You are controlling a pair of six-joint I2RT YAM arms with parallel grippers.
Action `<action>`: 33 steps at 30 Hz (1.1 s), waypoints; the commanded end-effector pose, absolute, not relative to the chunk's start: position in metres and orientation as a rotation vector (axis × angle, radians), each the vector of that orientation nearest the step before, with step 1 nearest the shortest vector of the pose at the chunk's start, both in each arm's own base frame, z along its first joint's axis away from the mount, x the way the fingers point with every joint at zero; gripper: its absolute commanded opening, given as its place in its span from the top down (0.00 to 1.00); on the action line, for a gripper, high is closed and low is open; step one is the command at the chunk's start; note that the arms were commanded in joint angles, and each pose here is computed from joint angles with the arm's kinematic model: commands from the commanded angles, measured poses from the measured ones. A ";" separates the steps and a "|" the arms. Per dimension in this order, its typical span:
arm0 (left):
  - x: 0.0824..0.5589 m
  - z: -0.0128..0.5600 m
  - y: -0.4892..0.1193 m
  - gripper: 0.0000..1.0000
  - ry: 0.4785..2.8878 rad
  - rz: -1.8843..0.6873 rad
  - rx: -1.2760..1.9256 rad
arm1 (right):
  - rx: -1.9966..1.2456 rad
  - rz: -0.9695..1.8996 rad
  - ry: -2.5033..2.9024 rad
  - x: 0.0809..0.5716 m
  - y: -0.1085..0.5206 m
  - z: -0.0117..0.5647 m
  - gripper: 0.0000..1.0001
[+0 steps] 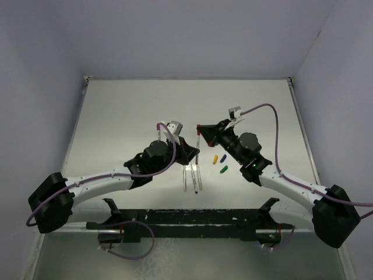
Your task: Insert the pens into the pen caps
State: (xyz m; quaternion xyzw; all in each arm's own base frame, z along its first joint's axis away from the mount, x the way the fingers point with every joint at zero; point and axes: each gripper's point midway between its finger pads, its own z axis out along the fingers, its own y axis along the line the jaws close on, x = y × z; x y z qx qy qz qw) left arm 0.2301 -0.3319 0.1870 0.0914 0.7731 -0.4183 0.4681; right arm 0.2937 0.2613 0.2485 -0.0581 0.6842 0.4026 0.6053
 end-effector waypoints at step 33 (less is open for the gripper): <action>0.279 0.299 -0.280 1.00 1.434 -0.935 0.047 | -0.362 1.060 1.922 0.250 0.307 0.155 1.00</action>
